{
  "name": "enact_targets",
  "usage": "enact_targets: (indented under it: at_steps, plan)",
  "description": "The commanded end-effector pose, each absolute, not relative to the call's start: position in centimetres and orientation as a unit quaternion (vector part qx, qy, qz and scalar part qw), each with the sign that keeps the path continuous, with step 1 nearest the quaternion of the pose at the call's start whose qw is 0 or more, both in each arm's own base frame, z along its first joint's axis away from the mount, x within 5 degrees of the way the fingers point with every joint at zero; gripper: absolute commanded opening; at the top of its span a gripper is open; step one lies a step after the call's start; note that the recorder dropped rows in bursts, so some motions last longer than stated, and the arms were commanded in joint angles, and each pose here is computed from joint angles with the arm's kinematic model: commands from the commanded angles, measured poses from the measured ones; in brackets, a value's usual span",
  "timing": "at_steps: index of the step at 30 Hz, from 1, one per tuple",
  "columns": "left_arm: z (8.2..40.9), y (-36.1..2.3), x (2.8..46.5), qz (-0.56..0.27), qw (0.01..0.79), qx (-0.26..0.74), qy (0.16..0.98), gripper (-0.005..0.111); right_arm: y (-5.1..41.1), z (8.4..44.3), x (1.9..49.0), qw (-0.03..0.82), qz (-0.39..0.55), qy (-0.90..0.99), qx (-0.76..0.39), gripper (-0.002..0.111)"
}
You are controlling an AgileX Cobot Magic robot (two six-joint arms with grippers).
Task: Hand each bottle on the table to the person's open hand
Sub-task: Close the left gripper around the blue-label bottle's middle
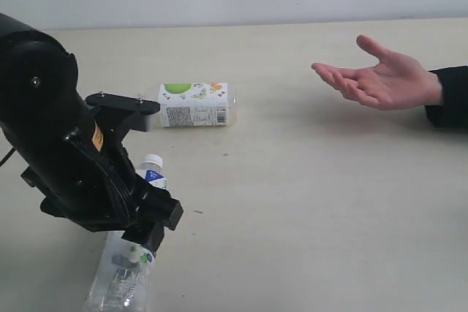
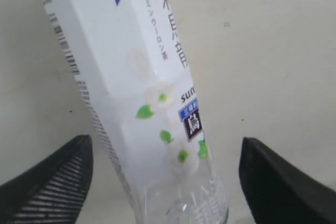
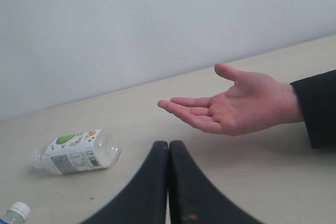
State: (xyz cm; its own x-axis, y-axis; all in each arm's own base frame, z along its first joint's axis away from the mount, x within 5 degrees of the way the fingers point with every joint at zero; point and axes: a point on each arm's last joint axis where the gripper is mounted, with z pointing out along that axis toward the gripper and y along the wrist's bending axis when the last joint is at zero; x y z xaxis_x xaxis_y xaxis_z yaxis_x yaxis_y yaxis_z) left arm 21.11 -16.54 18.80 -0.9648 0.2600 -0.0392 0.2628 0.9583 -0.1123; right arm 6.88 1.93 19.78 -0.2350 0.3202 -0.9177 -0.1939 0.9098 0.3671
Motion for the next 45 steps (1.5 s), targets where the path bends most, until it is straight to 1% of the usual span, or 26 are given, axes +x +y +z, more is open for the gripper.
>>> enact_targets:
  at_steps: [1, 17, 22, 39, 45]
  plan:
    - [18.2, -17.1, 21.6, -0.060, 0.021, 0.133, 0.989, 0.075, 1.9, 19.6, 6.9, 0.618, 0.206, 0.758, 0.041, 0.000]
    - [15.6, -17.3, 22.3, -0.035, 0.003, 0.135, 0.990, 0.075, 1.9, 19.6, 6.9, 0.618, 0.206, 0.758, 0.041, 0.000]
    - [15.0, -17.5, 22.7, -0.037, 0.009, 0.134, 0.990, 0.075, 1.9, 19.6, 6.9, 0.618, 0.206, 0.758, 0.041, 0.000]
    - [14.9, -17.5, 22.9, -0.035, 0.020, 0.140, 0.989, 0.075, 1.9, 19.6, 6.9, 0.618, 0.207, 0.758, 0.042, 0.000]
    - [13.8, -17.6, 22.9, -0.025, 0.001, 0.141, 0.990, 0.074, 1.9, 19.6, 6.9, 0.618, 0.207, 0.758, 0.042, 0.000]
